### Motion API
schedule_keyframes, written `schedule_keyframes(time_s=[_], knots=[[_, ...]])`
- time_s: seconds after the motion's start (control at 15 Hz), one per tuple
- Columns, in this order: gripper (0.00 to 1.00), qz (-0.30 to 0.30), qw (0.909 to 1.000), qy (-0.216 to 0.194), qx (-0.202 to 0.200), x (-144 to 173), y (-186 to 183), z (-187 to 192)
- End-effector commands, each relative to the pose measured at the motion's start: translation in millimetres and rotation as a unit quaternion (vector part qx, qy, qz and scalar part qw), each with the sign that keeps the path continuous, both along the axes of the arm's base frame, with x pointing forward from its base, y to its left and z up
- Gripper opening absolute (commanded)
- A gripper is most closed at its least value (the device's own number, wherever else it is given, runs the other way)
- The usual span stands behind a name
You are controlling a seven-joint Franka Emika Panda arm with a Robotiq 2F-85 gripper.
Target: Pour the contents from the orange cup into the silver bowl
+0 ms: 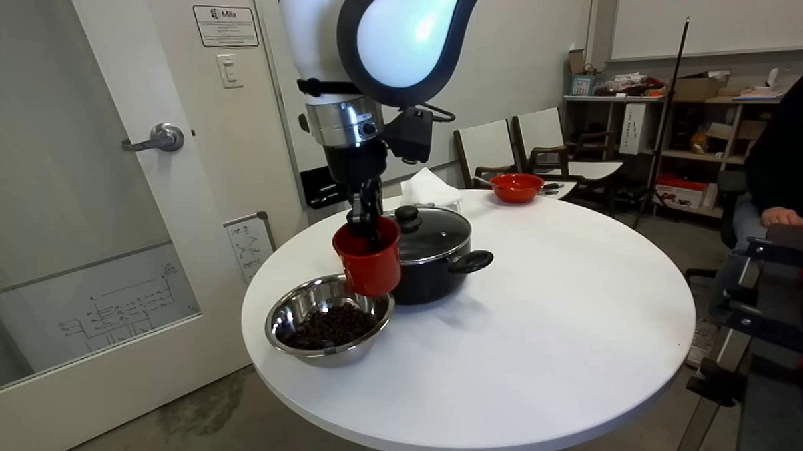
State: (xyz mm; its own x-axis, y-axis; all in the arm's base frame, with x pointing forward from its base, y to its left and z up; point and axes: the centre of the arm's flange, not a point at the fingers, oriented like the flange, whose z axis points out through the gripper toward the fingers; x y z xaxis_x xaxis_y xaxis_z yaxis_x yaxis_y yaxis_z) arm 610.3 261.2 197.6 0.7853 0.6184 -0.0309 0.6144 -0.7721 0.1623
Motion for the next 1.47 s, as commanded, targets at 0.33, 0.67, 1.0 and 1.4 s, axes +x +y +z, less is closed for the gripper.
schedule_keyframes(time_s=[0.33, 0.67, 1.0, 1.4], knots=[[0.02, -0.015, 0.9960, -0.068, 0.057, -71.9, -65.5, -8.0], [0.02, -0.037, 0.9957, -0.058, 0.062, -99.3, -105.7, -16.3], [0.02, -0.066, 0.9945, -0.022, 0.078, -124.0, -134.7, -18.5], [0.02, -0.094, 0.9923, 0.013, 0.079, -151.6, -160.3, -31.6]])
